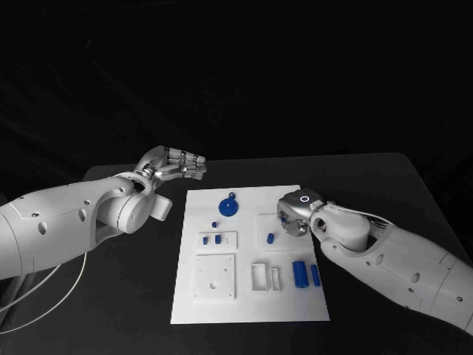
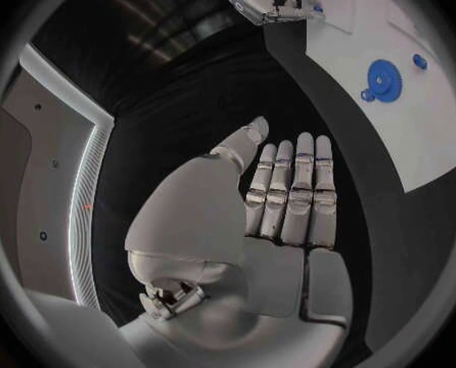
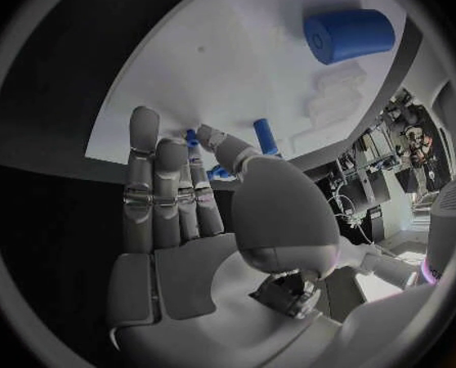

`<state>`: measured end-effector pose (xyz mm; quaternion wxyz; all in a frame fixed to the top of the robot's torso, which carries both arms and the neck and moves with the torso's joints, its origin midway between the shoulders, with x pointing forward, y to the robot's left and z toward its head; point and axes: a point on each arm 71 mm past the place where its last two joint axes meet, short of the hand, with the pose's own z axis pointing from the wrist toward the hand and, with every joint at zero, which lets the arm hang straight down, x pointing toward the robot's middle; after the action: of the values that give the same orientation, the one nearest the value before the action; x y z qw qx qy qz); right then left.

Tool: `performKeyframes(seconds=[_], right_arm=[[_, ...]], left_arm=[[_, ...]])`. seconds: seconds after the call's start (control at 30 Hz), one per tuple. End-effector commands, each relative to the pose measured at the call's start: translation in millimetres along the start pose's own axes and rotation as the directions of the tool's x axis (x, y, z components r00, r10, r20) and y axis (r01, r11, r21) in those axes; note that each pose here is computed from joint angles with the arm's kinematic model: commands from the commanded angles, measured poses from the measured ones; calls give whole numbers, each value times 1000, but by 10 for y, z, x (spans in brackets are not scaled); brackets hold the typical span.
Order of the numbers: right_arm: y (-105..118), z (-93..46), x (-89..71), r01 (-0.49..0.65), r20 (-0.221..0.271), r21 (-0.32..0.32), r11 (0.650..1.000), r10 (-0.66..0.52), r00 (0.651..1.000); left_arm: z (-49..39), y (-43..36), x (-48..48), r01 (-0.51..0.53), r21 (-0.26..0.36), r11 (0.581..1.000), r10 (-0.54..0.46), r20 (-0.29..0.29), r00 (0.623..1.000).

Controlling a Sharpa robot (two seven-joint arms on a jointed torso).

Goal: Assemble the parts on the task board

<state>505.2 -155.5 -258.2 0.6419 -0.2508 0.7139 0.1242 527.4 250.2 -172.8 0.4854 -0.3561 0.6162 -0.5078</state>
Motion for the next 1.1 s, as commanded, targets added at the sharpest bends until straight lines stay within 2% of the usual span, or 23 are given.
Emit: performKeyframes(seconds=[0.03,0.63,1.1], right_arm=[[26,5,16,3,-7,-14,1000,-3,1000],[47,11,-14,22,55,5,1000,-22,998],[56,-55,-158,-56,150,-2,998,56,987]], left_arm=[[11,-20,20,13,1,1000,-13,-16,1000],[22,-12,17,27,-5,1000,-27,-21,999],[38,12,-49,27,-12,1000,-27,2,1000]])
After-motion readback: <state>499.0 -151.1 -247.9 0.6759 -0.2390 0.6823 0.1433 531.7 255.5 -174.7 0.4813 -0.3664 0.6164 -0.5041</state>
